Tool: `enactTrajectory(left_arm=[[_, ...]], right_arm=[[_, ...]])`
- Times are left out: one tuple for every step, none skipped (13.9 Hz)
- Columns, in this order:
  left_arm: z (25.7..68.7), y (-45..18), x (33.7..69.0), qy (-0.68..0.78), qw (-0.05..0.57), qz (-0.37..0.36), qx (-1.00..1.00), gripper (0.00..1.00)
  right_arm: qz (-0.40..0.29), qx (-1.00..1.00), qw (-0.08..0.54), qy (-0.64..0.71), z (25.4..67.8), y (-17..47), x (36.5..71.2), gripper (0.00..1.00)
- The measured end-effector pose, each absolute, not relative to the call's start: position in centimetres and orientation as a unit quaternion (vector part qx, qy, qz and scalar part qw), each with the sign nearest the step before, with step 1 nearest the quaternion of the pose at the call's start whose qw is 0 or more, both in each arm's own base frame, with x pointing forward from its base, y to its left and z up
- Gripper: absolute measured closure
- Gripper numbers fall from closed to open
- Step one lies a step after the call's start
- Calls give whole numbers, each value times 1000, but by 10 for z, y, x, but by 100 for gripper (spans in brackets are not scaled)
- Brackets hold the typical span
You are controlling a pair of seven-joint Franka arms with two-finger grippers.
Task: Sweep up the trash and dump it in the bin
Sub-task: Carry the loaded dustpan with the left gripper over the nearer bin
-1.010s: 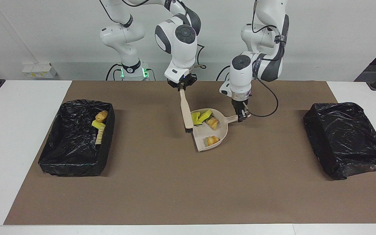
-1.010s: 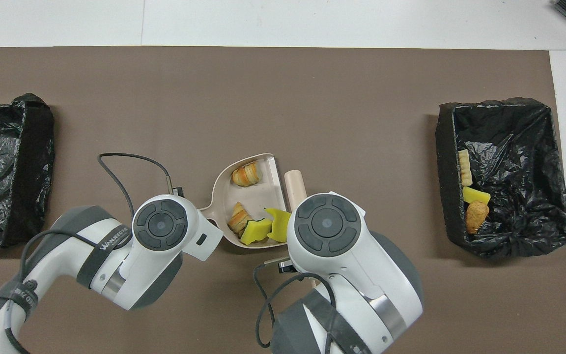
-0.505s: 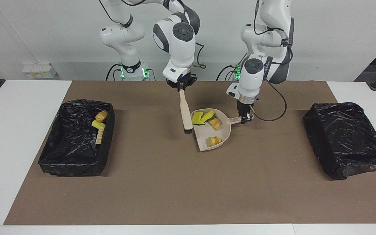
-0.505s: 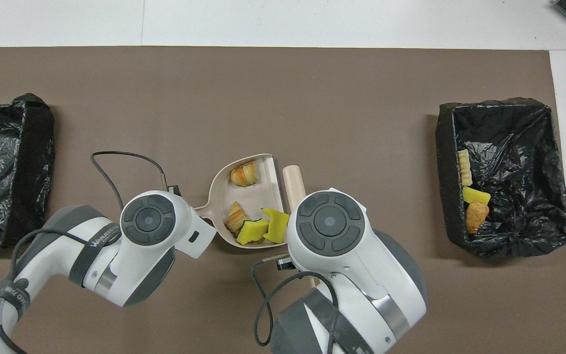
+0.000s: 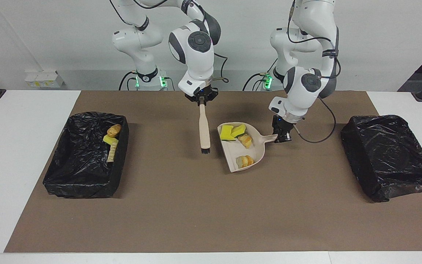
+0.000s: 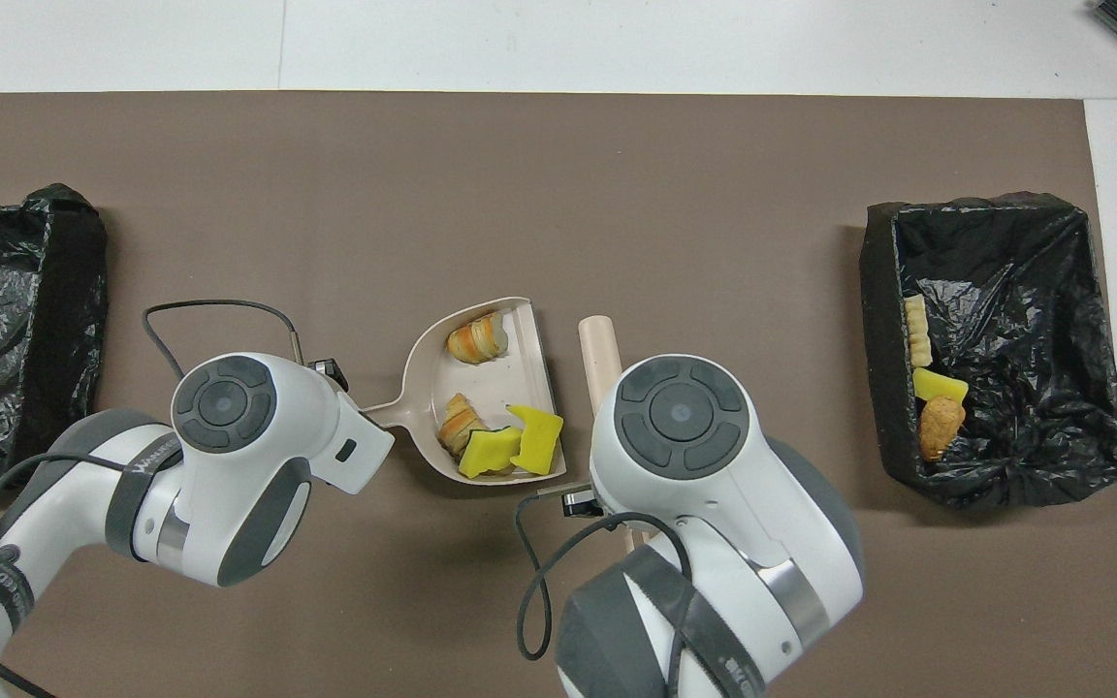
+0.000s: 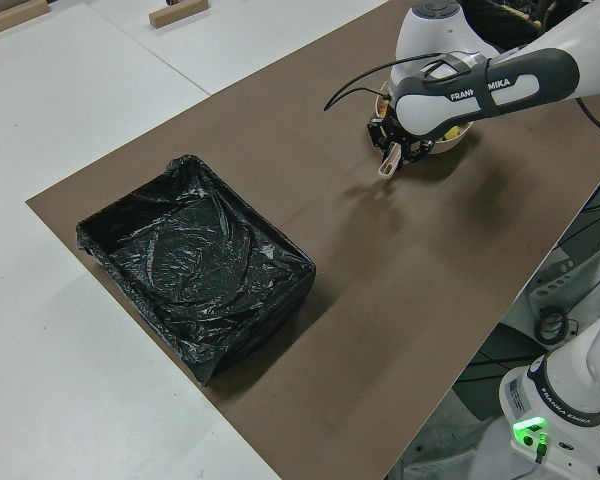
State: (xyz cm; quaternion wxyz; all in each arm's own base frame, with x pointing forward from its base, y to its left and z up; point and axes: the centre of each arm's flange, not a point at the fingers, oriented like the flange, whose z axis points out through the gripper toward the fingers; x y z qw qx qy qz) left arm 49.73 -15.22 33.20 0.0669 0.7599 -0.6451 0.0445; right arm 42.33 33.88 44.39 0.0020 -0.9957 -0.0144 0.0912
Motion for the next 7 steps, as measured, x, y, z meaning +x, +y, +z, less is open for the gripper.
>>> enactTrajectory(left_arm=[[336,-143,502,-642,73,50,761,69],[343,-136,508,-640,79,51,763,69],[357,-131,516,-641,85,49,761,69],[373,-128,524,-644,91,47,758,69],[390,-121,532,-649,97,46,753,69],[404,-110,540,-645,99,48,756,69],[416,-96,547,-644,100,50,757,69]], right_arm=[[87,-996,2,-3,442,355,409,74],[81,-997,2,6,438,374,393,74],[78,-997,0,11,433,391,375,74],[78,-997,-4,14,429,404,360,74],[76,-997,-3,22,425,414,347,74],[74,-997,7,25,421,427,335,74],[70,-997,16,27,416,442,321,74]])
